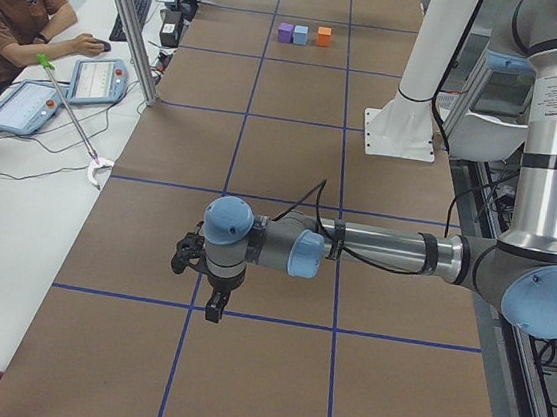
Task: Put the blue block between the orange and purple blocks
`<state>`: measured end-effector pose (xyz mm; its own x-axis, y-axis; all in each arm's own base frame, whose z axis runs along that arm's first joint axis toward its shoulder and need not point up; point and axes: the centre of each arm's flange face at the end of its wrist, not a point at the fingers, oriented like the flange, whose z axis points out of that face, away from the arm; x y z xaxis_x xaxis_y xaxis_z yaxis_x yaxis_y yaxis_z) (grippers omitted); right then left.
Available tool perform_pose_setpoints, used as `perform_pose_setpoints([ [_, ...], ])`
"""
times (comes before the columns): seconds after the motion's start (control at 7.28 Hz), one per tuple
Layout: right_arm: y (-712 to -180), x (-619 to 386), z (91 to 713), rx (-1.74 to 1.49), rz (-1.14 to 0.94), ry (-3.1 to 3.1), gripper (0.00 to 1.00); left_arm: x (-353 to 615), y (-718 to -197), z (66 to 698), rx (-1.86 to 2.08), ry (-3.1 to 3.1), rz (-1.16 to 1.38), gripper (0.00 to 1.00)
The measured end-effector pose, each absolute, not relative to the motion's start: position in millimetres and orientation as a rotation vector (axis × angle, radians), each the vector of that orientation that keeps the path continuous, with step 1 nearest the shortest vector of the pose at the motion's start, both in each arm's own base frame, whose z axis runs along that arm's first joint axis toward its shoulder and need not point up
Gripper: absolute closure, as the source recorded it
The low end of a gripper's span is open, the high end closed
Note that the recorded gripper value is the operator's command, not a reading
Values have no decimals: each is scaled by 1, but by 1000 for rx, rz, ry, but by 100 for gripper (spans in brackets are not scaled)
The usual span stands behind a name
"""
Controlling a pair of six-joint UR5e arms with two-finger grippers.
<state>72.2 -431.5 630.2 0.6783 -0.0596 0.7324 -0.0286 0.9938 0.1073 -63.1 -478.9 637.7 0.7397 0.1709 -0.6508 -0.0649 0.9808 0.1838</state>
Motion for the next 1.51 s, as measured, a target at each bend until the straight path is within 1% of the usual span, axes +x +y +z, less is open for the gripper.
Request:
perform_pose_setpoints([
  [1.51,-429,70,634,103,-18,-824,0,-68,-480,632,165,702,124,0],
])
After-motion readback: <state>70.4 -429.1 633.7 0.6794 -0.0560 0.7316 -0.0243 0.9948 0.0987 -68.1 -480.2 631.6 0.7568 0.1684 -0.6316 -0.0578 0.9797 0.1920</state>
